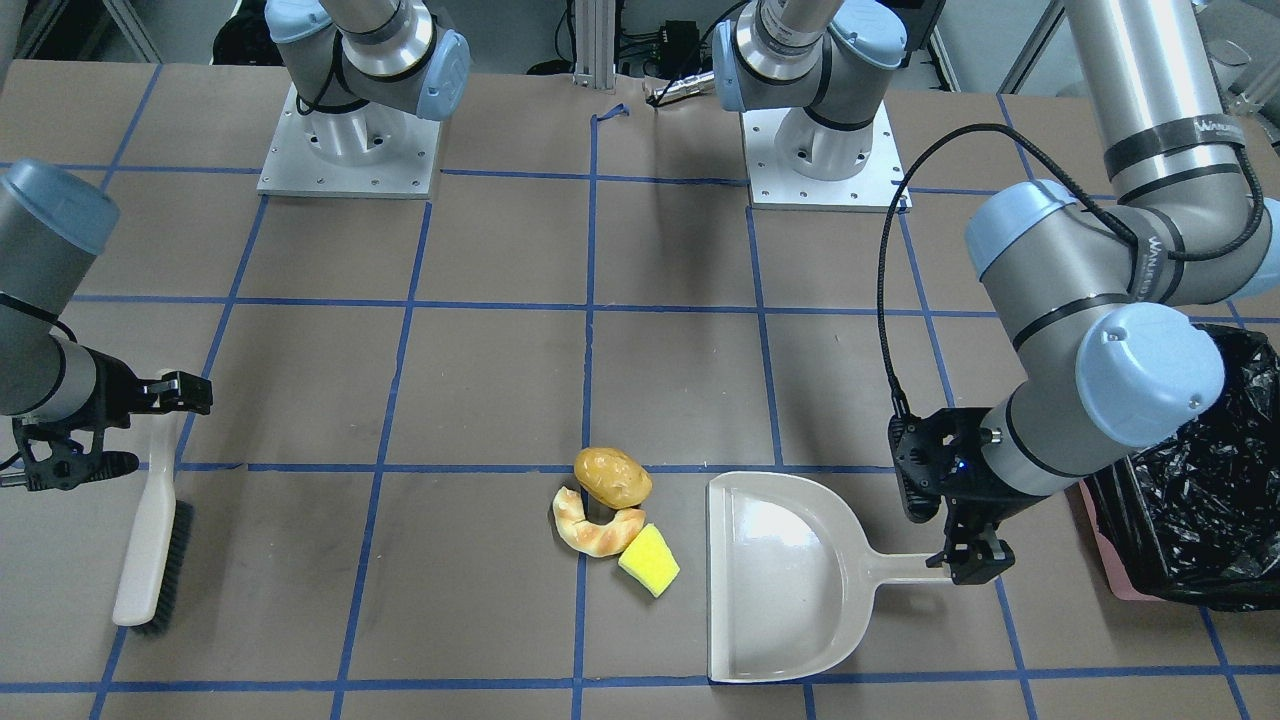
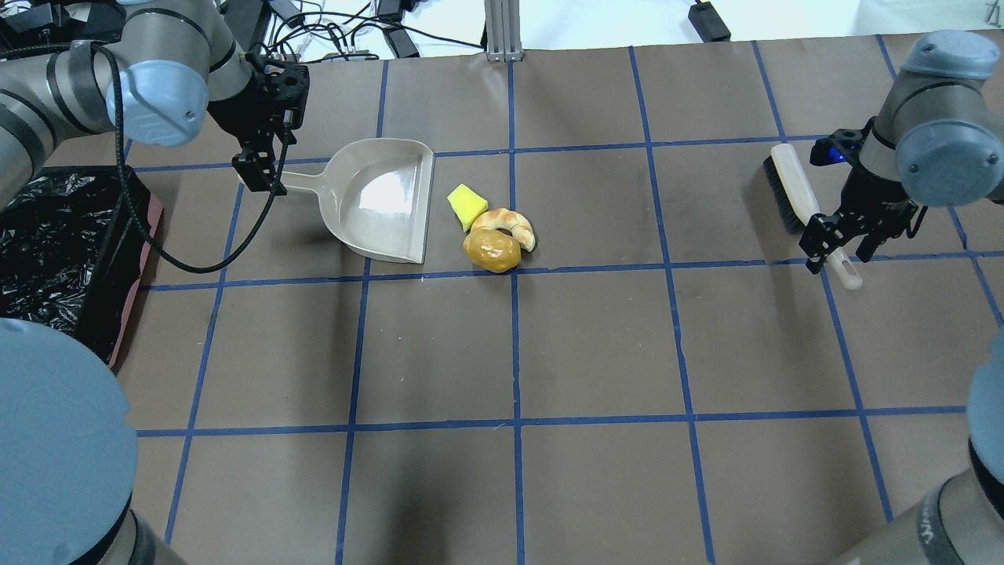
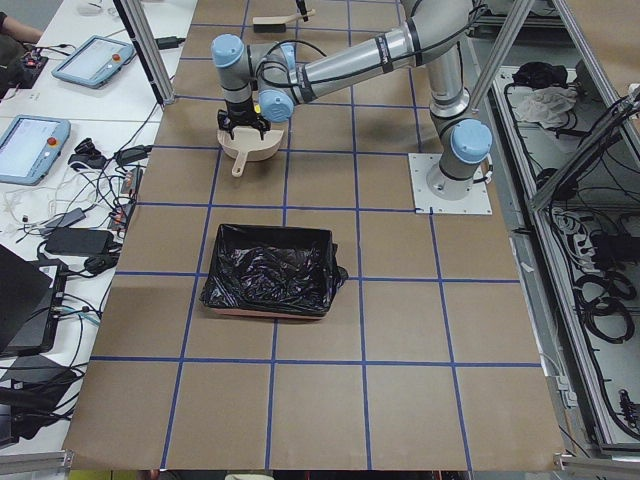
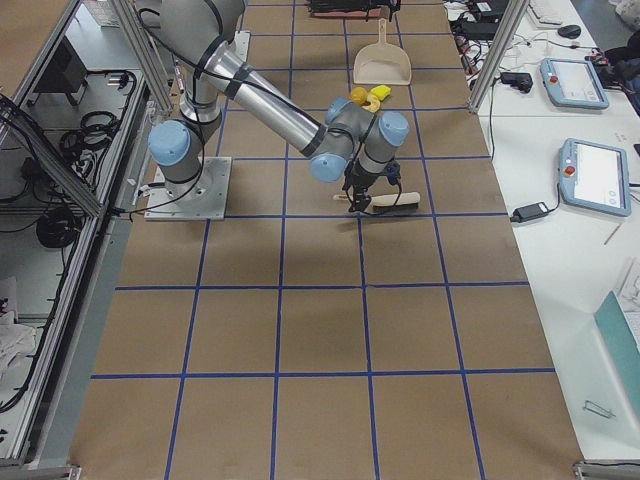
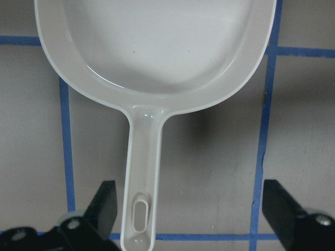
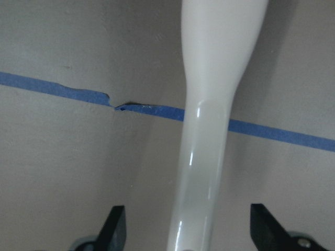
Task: Sweep and dump trash into bin
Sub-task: 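Lift the white brush with the right gripper and carry it toward the debris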
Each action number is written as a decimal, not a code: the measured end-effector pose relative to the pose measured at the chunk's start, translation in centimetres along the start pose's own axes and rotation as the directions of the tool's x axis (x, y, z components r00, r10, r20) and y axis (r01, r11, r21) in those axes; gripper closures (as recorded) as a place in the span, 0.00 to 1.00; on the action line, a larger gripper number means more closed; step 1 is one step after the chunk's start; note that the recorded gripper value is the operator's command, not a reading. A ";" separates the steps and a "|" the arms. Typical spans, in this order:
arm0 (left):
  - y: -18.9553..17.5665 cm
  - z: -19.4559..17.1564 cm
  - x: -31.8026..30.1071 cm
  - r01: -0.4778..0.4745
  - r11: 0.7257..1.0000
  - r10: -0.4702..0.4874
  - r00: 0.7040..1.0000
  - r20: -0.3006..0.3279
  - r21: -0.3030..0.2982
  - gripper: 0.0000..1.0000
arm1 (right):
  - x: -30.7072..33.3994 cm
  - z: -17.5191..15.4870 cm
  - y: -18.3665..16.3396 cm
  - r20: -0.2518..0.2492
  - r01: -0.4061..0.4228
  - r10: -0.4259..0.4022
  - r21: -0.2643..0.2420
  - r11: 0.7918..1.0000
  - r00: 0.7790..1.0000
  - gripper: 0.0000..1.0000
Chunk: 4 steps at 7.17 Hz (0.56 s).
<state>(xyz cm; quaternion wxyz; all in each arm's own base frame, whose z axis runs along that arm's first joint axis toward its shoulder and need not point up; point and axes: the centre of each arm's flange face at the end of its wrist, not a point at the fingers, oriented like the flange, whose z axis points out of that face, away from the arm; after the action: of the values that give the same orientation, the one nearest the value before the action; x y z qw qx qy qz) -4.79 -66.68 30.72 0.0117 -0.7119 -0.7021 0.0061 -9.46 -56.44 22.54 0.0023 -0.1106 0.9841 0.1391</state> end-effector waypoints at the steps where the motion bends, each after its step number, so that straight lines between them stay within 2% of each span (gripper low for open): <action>1: 0.1 0.7 -0.2 -0.010 1.000 0.010 1.000 -0.009 0.002 0.00 | 0.0 0.1 0.0 0.001 0.001 -0.001 -0.002 1.000 1.000 0.63; 3: 0.8 2.1 -0.9 -0.016 1.000 0.016 1.000 -0.005 0.000 0.01 | 0.0 0.3 -0.1 0.003 -0.005 0.005 -0.005 1.000 1.000 0.77; 4: 1.0 2.7 -1.6 -0.023 1.000 0.023 1.000 0.010 -0.002 0.01 | 0.0 0.3 -0.2 0.003 -0.007 0.007 -0.005 1.000 1.000 0.77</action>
<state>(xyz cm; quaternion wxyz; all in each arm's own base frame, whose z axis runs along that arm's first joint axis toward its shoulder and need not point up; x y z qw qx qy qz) -3.87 -68.28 28.03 0.0075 -0.7198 -0.6940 0.0093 -9.44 -56.49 22.18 0.0031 -0.1068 0.9842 0.1415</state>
